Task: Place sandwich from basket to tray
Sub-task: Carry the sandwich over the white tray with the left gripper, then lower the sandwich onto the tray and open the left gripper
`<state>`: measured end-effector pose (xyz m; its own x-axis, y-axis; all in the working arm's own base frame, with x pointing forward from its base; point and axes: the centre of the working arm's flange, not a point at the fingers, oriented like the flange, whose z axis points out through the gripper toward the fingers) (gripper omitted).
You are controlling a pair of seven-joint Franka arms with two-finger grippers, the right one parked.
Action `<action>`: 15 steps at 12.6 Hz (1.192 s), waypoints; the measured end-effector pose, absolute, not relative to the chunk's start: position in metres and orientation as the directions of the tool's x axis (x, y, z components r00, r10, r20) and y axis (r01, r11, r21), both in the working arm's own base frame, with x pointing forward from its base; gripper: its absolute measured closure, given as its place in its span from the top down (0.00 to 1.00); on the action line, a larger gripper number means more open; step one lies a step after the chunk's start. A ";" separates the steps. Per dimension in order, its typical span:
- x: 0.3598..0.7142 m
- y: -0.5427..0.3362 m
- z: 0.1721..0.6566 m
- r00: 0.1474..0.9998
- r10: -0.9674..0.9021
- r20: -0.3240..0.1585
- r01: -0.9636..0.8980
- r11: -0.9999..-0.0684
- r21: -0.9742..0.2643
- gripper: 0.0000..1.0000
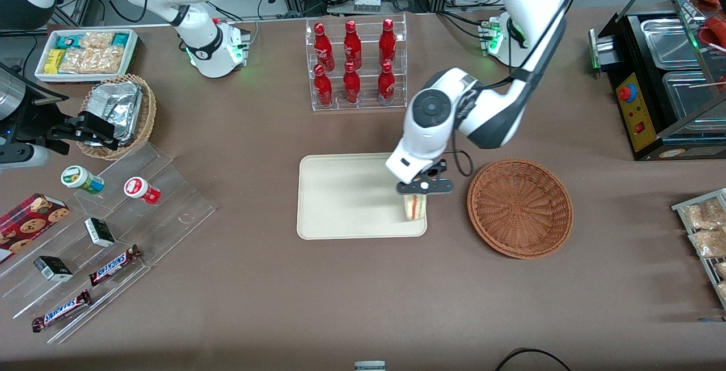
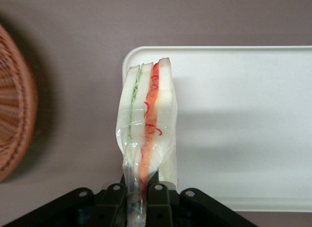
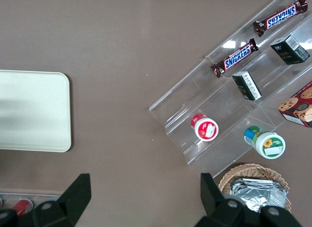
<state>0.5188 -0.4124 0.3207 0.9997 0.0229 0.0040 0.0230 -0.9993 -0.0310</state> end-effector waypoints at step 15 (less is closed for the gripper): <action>0.492 -0.479 0.242 0.997 -0.075 0.026 -0.071 -0.988 -0.136 0.44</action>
